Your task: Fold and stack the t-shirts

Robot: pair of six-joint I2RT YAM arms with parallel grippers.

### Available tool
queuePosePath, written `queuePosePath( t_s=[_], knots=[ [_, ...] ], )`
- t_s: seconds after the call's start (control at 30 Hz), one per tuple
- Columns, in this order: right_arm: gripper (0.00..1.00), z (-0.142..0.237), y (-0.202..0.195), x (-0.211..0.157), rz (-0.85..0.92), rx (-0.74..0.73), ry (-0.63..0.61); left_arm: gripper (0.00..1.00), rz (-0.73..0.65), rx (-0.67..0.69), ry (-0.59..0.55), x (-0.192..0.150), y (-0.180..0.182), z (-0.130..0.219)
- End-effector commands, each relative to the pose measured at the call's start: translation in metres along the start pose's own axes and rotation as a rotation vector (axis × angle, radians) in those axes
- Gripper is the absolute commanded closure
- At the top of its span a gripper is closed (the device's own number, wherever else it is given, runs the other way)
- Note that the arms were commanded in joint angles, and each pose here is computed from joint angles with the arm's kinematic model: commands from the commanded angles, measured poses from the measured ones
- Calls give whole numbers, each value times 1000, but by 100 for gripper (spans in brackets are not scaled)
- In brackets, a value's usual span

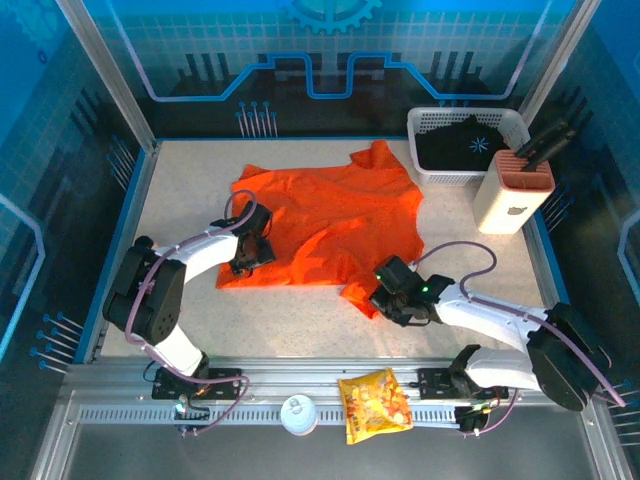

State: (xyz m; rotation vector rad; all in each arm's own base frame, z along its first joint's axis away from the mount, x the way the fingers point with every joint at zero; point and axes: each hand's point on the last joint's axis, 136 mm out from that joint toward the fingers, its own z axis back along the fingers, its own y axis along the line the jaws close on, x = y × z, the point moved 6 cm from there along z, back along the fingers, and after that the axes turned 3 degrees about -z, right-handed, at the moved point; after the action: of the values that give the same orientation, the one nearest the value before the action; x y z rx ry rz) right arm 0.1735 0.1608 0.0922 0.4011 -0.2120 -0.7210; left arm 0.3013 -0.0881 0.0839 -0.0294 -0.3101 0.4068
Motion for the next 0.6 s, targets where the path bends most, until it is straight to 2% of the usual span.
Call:
queuePosePath(
  t_s=[0.0, 0.03, 0.07, 0.1, 0.13, 0.17, 0.33, 0.57],
  knots=[
    [100, 12, -13, -4, 29, -28, 6, 40, 12, 38, 18, -6, 9, -6],
    [100, 17, -18, -4, 36, -36, 6, 47, 11, 39, 19, -7, 9, -6],
    [100, 25, -26, -4, 46, -52, 2, 59, 9, 40, 17, -7, 10, -5],
    [100, 34, -34, -3, 54, -60, -6, 79, 6, 44, 15, -7, 11, -4],
    [100, 44, -41, -2, 60, -64, -18, 94, 3, 49, 15, -8, 12, -3],
    [100, 54, -52, -1, 67, -78, -33, 100, 2, 57, 14, -8, 14, -2],
    [100, 83, -94, 4, 114, -144, -21, 100, -1, 60, 13, -9, 16, 2],
    [100, 65, -125, -1, 79, -208, 48, 100, -7, 59, 40, -20, 25, 16]
  ],
)
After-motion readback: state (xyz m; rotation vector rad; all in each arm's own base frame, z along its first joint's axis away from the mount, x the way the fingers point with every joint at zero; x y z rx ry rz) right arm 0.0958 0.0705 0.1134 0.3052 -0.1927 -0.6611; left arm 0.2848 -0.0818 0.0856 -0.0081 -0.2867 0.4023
